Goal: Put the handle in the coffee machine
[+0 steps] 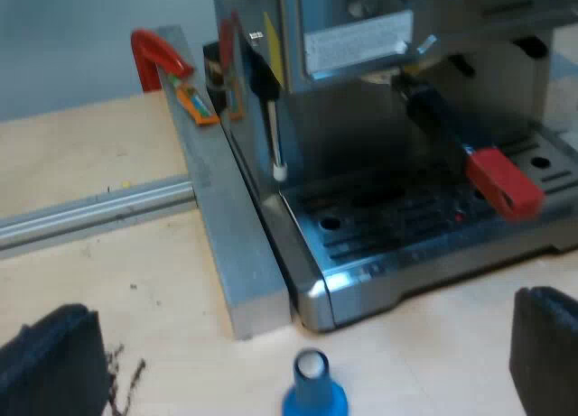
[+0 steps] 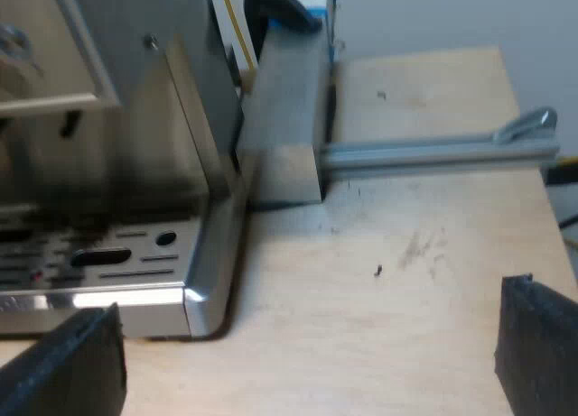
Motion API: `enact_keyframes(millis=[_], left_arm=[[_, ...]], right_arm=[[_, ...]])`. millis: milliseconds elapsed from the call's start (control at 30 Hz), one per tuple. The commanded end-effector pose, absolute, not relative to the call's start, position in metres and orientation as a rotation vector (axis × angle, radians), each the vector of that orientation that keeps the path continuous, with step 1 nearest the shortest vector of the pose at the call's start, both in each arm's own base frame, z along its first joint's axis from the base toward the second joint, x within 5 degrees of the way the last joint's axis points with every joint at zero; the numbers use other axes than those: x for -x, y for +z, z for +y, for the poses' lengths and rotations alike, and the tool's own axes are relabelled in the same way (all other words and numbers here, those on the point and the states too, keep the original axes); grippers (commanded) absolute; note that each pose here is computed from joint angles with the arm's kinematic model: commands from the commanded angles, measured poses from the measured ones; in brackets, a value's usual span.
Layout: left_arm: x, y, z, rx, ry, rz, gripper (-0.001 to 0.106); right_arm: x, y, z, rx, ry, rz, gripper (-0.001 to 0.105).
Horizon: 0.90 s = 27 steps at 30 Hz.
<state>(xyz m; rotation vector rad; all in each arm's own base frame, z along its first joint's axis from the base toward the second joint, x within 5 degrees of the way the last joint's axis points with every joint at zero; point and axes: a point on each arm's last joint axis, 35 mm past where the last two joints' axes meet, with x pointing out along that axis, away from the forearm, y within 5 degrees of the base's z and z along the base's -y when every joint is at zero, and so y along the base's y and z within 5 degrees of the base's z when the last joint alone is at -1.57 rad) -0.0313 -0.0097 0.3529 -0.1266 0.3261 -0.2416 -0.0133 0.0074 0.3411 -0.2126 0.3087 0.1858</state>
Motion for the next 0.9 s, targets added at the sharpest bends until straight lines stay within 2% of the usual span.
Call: enact_keyframes(millis=[33,200,367,400,433,700,900], left_arm=[[0.013,0.347,-0.008,0.134,-0.205,0.309,0.091],[-0.006,0.33,-0.006,0.127,-0.149,0.322,0.091],[-0.024,0.299,-0.006,0.134,-0.14,0.409,0.091],[-0.025,0.297,-0.006,0.134,-0.139,0.416,0.091],[-0.027,0.292,-0.006,0.136,-0.138,0.432,0.091],[-0.034,0.287,-0.006,0.124,-0.142,0.405,0.091],[-0.034,0.287,-0.006,0.124,-0.142,0.405,0.091]], right_arm=[[0.001,0.334,0.007,0.219,0.196,0.31,0.084],[-0.011,0.317,0.007,0.213,0.201,0.354,0.084],[-0.015,0.308,0.006,0.209,0.204,0.382,0.084],[-0.027,0.282,0.006,0.196,0.215,0.466,0.084],[-0.029,0.277,0.006,0.193,0.217,0.483,0.084],[-0.037,0.25,0.004,0.19,0.197,0.57,0.084],[-0.045,0.245,0.003,0.203,0.171,0.536,0.084]])
